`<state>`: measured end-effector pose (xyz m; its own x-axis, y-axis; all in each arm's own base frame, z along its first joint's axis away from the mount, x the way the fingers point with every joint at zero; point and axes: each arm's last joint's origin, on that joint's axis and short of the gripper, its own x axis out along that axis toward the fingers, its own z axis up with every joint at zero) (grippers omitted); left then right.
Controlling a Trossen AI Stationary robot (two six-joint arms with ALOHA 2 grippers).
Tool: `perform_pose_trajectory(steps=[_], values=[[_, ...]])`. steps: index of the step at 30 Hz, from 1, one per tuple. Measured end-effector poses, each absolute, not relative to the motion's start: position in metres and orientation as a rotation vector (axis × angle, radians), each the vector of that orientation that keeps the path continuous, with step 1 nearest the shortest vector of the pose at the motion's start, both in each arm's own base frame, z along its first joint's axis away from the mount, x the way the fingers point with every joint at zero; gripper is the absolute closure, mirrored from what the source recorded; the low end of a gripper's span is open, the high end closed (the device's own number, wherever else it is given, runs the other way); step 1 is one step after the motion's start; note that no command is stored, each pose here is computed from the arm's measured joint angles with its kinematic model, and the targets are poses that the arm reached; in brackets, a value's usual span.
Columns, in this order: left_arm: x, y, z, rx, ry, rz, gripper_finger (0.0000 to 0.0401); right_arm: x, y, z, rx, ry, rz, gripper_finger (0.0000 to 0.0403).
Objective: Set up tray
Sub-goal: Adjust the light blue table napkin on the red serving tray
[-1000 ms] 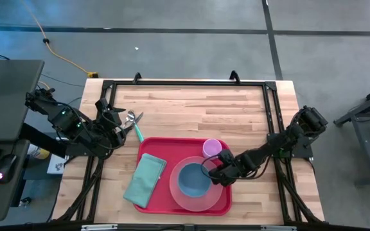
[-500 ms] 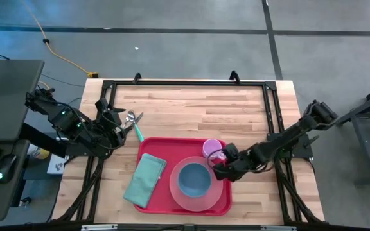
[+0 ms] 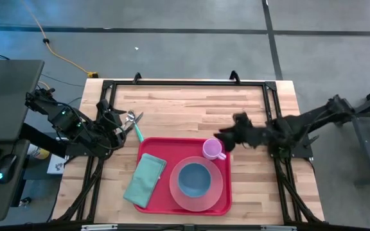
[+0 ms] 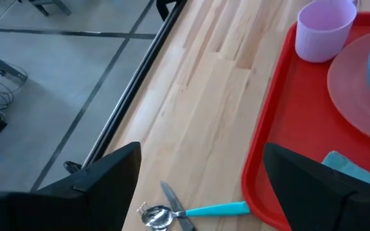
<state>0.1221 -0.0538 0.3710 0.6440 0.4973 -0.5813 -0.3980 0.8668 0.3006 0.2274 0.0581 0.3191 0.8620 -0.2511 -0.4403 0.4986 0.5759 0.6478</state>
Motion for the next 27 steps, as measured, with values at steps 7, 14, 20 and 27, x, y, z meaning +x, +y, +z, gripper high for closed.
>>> perform_pose_trajectory(steps=[7,14,20,27], values=[[0.124,-0.055,0.372,0.137,0.693,0.509,0.0041,0.263,0.029,0.334,0.824,0.176,-0.211,0.0185],[0.133,-0.060,0.375,0.117,0.619,0.501,0.0041,0.271,0.026,0.334,0.785,0.277,-0.181,0.0186],[0.145,-0.072,0.366,0.115,0.747,0.372,0.0041,0.263,0.025,0.353,0.698,0.377,-0.211,0.0191],[0.147,-0.082,0.345,-0.030,1.089,0.286,0.0041,0.253,0.023,0.371,0.601,0.466,-0.233,0.0192]])
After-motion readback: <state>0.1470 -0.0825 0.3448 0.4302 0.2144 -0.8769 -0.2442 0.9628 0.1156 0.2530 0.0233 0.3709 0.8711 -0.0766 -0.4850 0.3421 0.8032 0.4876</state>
